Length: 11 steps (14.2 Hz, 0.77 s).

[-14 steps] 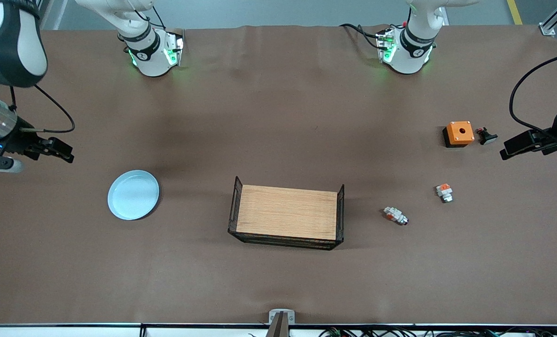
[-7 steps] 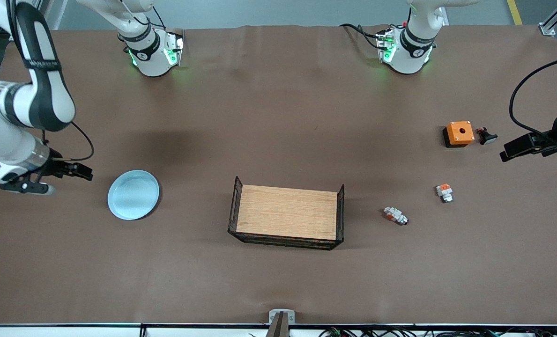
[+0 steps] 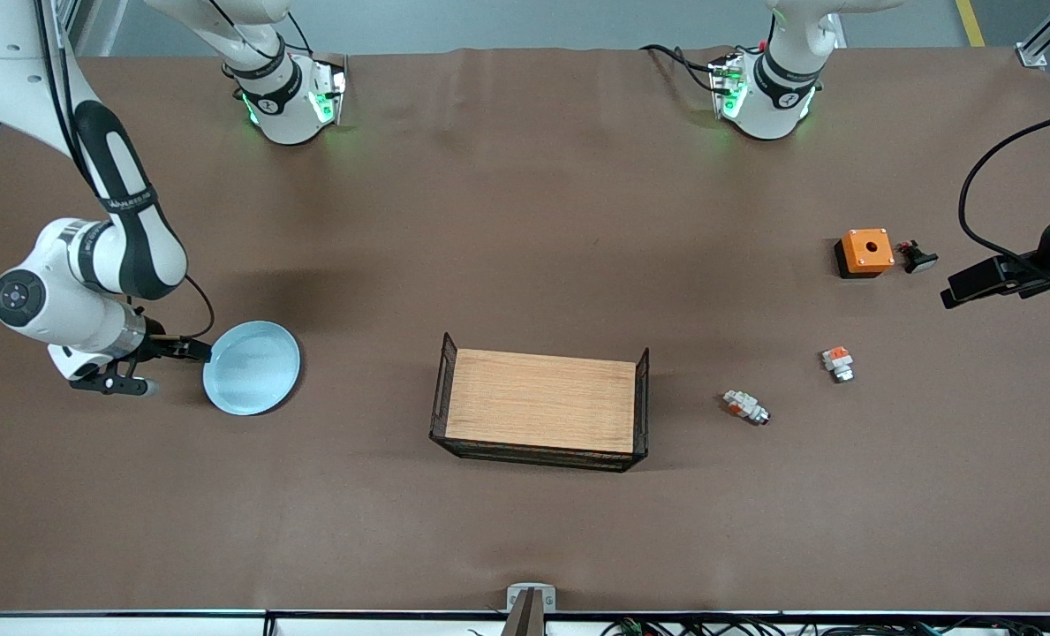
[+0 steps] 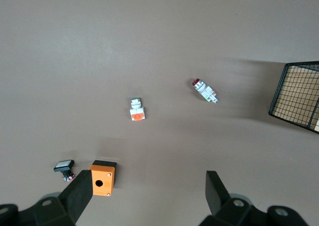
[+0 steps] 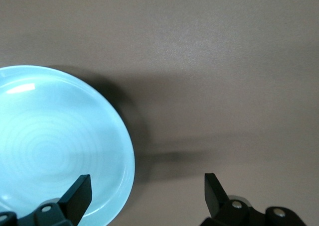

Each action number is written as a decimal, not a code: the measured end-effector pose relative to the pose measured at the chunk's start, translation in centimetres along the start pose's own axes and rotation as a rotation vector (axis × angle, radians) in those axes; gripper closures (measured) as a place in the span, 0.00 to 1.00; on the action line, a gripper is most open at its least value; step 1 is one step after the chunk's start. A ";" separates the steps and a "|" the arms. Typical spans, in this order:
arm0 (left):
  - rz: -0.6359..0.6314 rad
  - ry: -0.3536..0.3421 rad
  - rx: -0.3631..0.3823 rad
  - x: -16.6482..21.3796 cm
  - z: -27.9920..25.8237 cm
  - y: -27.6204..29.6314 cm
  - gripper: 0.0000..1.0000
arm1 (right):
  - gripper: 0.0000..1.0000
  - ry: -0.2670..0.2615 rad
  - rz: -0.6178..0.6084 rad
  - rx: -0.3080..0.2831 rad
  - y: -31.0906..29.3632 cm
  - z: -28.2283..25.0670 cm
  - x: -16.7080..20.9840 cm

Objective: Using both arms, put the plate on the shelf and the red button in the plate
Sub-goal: 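Grasp the plate rim with the right gripper while the left gripper grasps the red button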

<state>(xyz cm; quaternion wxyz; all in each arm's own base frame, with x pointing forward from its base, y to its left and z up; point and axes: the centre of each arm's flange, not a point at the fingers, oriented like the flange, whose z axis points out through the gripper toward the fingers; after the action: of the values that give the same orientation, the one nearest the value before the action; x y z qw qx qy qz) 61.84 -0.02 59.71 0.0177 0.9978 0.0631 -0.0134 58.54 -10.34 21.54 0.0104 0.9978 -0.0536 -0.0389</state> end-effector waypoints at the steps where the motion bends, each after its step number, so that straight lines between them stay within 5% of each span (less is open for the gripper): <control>1: 0.000 -0.002 0.000 0.0 0.1 0.0 0.00 | 0.03 -0.006 -0.001 0.000 -0.1 0.5 0.1; 7: -0.156 -0.082 -0.053 1.8 4.7 0.6 0.00 | 0.30 -0.033 -0.010 0.005 -0.7 2.9 0.1; 8: -0.196 -0.099 -0.055 2.7 6.6 0.7 0.00 | 0.46 -0.035 -0.008 0.007 -0.7 3.2 0.2; 11: -0.289 -0.123 -0.047 5.0 11.5 0.7 0.00 | 0.61 -0.038 -0.005 0.009 -0.7 3.6 0.4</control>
<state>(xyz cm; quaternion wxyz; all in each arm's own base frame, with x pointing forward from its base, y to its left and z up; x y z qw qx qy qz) 66.58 -0.51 48.09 0.0428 0.9749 0.2052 -0.0752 58.73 -9.72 17.87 0.0050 0.9970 -0.0514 -0.0574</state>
